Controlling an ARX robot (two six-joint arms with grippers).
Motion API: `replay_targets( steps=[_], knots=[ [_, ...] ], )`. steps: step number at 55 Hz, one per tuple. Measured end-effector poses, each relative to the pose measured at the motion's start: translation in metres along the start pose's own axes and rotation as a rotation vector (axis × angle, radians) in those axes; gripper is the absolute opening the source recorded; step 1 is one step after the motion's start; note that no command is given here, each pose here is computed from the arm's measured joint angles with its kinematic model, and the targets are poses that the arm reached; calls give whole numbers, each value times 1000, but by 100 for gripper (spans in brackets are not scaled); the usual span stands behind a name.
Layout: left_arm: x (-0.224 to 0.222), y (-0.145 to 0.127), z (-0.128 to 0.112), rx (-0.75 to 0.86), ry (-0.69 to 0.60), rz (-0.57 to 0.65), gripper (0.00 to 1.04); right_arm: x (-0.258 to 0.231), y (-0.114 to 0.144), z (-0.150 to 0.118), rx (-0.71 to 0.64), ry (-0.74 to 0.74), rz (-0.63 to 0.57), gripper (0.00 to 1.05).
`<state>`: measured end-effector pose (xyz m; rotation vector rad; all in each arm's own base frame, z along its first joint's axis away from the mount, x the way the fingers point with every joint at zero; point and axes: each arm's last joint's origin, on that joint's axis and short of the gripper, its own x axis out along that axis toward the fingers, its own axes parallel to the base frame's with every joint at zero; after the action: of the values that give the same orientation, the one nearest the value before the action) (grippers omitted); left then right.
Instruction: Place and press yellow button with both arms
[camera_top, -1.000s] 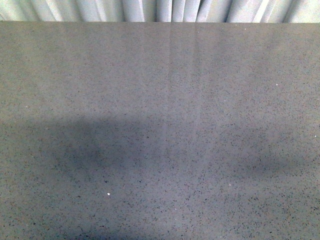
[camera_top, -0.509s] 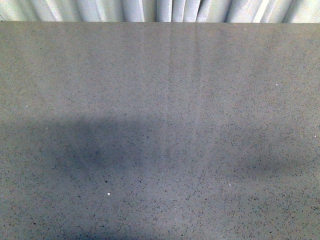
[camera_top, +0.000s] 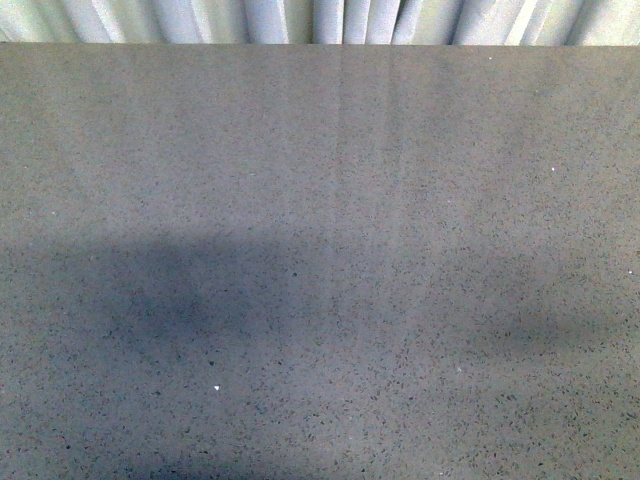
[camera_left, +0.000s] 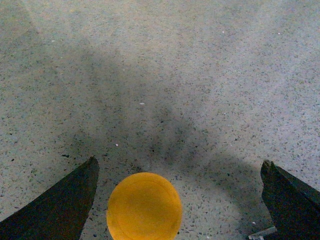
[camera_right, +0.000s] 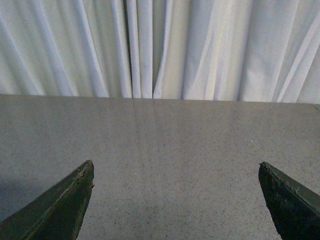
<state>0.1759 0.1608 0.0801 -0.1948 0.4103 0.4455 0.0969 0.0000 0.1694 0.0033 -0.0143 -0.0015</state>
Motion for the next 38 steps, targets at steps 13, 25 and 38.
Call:
replay_targets(
  steps=[13,25,38],
  knots=[
    [10,1,-7,0,28,19,96,0,0,0,0,0,0,96],
    [12,3,-11,2,24,24,96,0,0,0,0,0,0,96],
    [12,8,-15,-3,31,39,59,0,0,0,0,0,0,96]
  ],
)
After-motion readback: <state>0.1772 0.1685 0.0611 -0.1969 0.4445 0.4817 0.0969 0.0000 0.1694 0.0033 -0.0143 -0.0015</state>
